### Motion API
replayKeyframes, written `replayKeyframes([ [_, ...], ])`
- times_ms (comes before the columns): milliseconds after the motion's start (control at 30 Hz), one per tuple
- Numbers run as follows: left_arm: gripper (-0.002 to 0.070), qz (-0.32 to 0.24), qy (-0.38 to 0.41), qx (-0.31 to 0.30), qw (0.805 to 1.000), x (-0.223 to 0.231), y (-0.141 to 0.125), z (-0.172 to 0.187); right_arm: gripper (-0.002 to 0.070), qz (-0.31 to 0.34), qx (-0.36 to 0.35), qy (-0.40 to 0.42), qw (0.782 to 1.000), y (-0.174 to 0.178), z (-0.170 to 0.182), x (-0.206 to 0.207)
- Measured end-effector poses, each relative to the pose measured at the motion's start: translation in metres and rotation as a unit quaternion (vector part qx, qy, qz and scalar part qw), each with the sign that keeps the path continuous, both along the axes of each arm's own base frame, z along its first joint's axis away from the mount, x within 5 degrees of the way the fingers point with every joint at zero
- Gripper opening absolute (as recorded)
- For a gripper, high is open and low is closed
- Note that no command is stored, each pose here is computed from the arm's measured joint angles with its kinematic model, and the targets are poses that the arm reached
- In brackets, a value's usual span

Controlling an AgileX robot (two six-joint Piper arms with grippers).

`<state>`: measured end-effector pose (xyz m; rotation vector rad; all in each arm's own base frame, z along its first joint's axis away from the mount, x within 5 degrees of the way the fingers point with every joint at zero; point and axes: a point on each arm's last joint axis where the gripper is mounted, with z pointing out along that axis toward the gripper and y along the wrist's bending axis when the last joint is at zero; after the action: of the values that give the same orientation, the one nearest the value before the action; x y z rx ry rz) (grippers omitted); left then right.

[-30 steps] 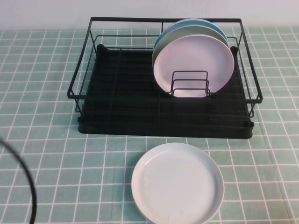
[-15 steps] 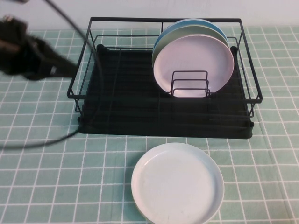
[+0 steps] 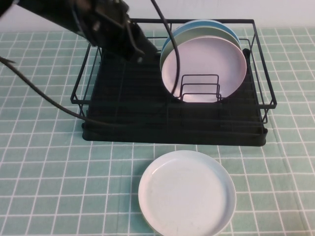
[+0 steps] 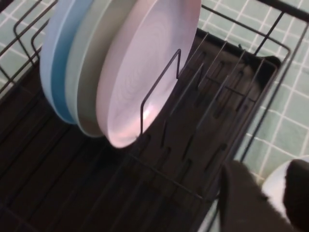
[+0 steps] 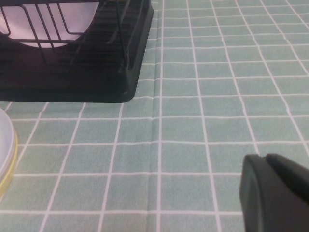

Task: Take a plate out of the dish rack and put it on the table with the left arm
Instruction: Grasp the plate from the shelf

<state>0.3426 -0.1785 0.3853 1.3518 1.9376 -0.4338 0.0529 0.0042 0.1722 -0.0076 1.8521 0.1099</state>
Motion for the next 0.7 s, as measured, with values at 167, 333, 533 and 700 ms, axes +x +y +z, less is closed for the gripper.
replayKeyframes([
  [167,0.0359,-0.017,-0.027,0.010,0.999,0.016,-0.023,-0.024,-0.0018,0.000,0.000,0.000,1.000,0.000,0.000,0.000],
  [333,0.0395,0.006,-0.068,-0.008,0.998,0.032,-0.039,-0.036,-0.0018,0.000,0.000,0.000,1.000,0.000,0.000,0.000],
  [533,0.0378,0.022,-0.089,-0.031,0.995,0.044,-0.050,-0.047,-0.0018,0.000,0.000,0.000,1.000,0.000,0.000,0.000],
  [700,0.0375,0.020,-0.086,-0.039,0.995,0.052,-0.058,-0.062,-0.0018,0.000,0.000,0.000,1.000,0.000,0.000,0.000],
])
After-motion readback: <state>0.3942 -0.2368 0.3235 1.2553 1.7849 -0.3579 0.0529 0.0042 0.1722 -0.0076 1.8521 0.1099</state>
